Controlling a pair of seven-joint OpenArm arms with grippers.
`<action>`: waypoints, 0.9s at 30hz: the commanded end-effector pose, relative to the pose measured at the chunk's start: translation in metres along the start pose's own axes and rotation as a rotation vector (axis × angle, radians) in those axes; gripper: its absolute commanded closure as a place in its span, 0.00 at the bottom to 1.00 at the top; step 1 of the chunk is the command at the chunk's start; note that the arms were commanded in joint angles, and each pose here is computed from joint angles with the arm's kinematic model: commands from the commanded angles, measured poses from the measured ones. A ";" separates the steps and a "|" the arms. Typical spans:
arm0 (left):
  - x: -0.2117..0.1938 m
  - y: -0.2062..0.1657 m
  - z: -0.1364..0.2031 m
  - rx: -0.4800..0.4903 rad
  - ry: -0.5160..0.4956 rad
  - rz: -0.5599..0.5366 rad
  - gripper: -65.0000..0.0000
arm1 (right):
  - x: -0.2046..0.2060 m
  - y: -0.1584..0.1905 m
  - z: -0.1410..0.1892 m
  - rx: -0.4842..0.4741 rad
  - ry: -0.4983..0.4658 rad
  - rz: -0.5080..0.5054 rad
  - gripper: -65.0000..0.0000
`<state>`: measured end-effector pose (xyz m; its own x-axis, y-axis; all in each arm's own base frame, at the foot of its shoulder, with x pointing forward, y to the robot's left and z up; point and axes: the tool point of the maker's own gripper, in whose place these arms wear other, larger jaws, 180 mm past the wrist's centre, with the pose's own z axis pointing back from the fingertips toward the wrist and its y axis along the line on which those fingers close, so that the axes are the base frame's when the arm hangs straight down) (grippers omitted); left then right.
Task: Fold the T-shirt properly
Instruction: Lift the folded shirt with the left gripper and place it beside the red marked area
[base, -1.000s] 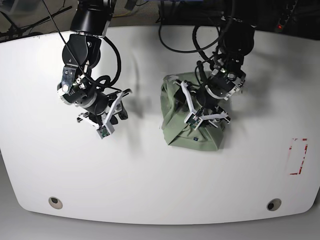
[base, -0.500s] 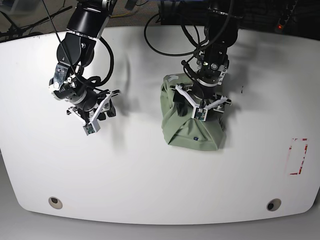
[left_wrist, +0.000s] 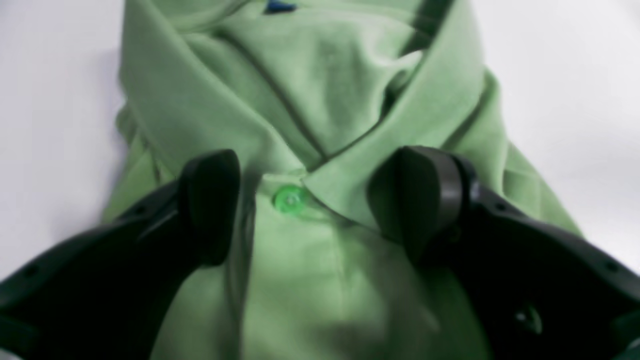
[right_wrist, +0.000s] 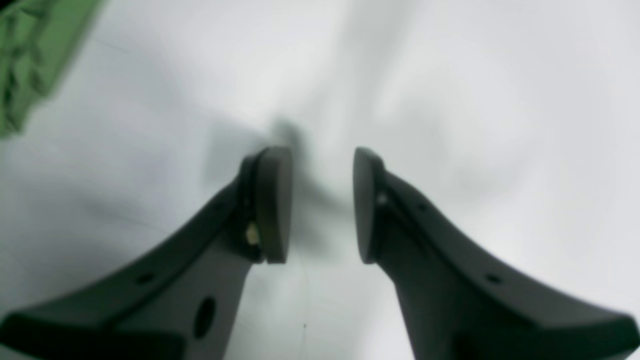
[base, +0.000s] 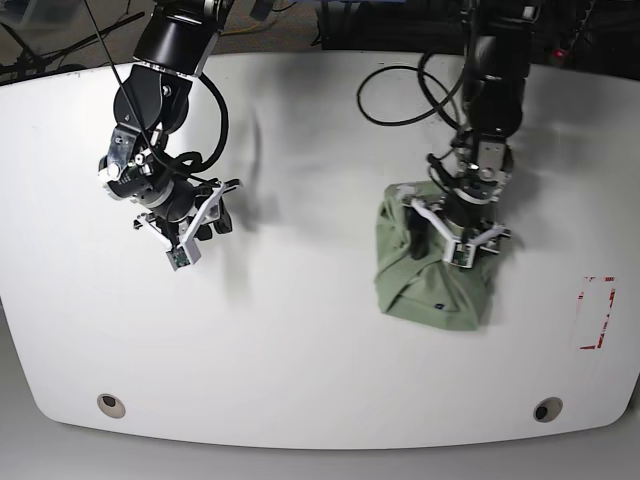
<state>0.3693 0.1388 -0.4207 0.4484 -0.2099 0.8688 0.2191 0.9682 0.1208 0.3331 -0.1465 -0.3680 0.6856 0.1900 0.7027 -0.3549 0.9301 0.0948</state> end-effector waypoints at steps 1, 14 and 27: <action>-0.051 0.060 0.018 0.076 0.227 -0.108 0.30 | 0.022 -0.003 0.006 -0.005 -0.069 0.016 0.70; -0.103 0.239 0.118 0.162 0.528 -0.246 0.31 | 0.035 -0.002 0.016 -0.025 -0.109 0.047 0.70; -0.078 0.303 0.169 0.207 0.529 -0.252 0.31 | 0.037 0.000 0.018 -0.027 -0.116 0.053 0.71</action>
<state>0.2520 0.4570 -0.3879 0.7850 -0.3861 0.4844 0.2158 0.9035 0.3703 0.3377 -0.1465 -0.3468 0.6383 0.2110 0.7403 -0.3637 0.9302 0.0485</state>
